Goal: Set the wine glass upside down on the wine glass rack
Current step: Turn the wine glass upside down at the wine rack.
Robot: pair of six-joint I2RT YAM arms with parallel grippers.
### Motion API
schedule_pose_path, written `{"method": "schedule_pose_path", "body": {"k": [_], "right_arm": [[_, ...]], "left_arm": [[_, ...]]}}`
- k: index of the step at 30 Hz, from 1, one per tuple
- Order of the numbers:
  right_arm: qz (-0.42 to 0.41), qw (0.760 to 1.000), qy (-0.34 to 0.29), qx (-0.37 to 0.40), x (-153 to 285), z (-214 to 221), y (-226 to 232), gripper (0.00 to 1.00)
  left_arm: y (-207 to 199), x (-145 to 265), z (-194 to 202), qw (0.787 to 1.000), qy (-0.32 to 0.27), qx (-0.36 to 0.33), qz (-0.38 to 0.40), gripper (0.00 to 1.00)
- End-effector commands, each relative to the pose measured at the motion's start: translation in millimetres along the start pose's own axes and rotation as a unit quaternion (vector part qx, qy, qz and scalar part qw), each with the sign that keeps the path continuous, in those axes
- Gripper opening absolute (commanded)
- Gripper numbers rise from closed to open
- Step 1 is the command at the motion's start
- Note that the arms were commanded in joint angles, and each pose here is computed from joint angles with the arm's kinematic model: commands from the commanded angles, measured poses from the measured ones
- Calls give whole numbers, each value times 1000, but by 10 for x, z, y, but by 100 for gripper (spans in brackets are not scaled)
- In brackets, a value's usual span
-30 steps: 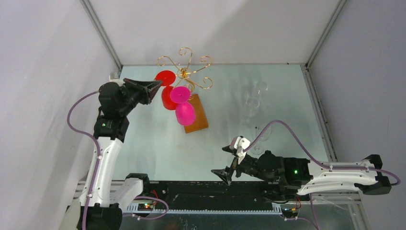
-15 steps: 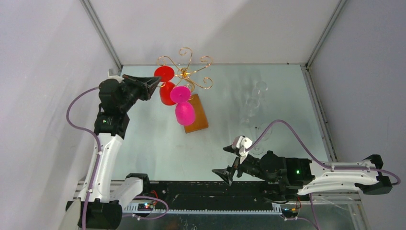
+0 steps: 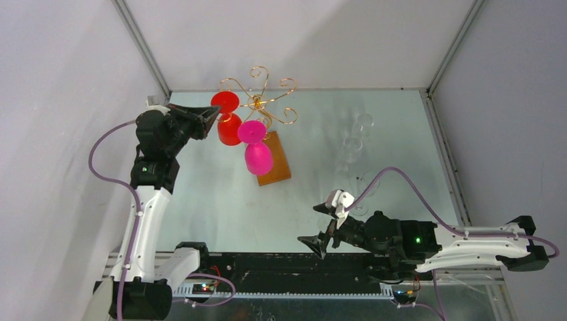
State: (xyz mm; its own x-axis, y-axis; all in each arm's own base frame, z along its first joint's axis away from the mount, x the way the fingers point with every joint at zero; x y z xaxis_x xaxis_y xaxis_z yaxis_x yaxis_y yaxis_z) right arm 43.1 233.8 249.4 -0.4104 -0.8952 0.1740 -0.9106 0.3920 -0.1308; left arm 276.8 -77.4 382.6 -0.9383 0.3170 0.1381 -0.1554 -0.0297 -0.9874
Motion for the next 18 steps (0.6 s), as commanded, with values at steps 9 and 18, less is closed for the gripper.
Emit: {"method": "schedule_pose_path", "body": {"k": [9, 18], "right_arm": [[5, 1000, -9, -15, 12, -45, 14, 100], [6, 1000, -9, -14, 11, -44, 14, 99]], "left_arm": [[-154, 179, -123, 998, -41, -33, 41, 0], [-66, 274, -70, 999, -32, -25, 34, 0]]}}
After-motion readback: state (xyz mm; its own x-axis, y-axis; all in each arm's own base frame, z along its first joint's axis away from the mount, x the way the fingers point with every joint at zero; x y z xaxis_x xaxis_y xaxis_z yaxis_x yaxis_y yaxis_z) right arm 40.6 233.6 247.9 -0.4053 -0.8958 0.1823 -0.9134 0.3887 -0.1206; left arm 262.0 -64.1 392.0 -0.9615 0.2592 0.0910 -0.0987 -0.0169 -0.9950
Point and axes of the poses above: each gripper's point midway between its finger pads, its own x axis back along the fingers, its own y axis along the line the jaws close on, z = x × y, the point moved 6 cm from there along x, back along the fingers, and after that the axes turned 15 degrees about x, right-handed, at the moved point
